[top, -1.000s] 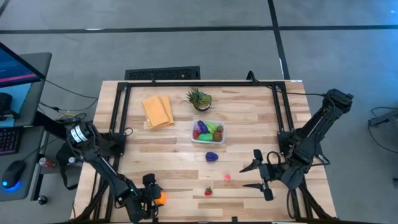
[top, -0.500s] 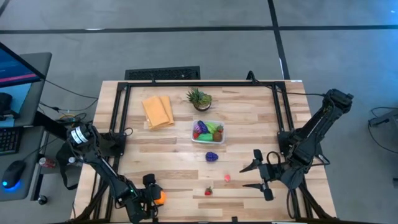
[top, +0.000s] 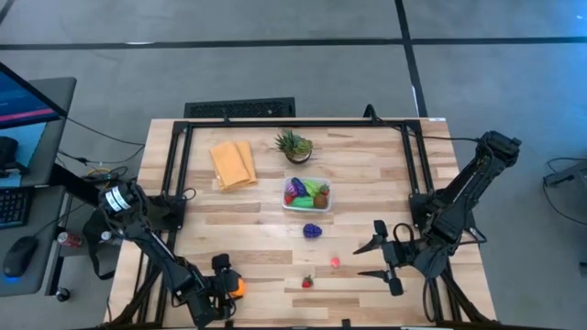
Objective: Pick and placing Produce into tupperware
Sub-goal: Put the orange into the transparent container
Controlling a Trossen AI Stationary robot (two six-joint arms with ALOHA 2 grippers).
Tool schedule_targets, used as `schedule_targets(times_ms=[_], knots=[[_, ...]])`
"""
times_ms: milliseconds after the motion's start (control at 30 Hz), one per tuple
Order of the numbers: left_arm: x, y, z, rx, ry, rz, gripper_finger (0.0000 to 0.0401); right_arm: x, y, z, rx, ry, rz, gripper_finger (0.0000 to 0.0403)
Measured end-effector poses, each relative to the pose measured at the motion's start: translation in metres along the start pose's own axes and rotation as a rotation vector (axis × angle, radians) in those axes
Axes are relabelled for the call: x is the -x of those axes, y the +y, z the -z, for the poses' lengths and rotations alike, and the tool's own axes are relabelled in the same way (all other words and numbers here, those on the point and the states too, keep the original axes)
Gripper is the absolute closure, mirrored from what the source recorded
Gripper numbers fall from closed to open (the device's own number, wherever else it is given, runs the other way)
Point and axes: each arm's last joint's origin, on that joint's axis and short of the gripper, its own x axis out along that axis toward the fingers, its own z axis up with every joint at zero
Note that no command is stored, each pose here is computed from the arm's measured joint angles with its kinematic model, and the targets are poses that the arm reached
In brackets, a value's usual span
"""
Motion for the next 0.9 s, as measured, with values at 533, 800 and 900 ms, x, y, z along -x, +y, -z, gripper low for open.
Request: schedule_targets(times_ms=[533,800,900], knots=[[-0.0043,0.0046,-0.007,-0.029,-0.004,-0.017,0.0118,0.0,-0.0003,0.0009,0.006,0.007,0.003,0.0157],[-0.0042,0.0044,-0.0069,-0.019,0.005,-0.011,0.0137,0.0,-0.0006,0.0016,0.011,0.013,0.005,0.0157],[-0.0041,0.0044,-0.0069,-0.019,0.005,-0.011,0.0152,0.0,-0.0006,0.0015,0.011,0.013,0.005,0.0157]])
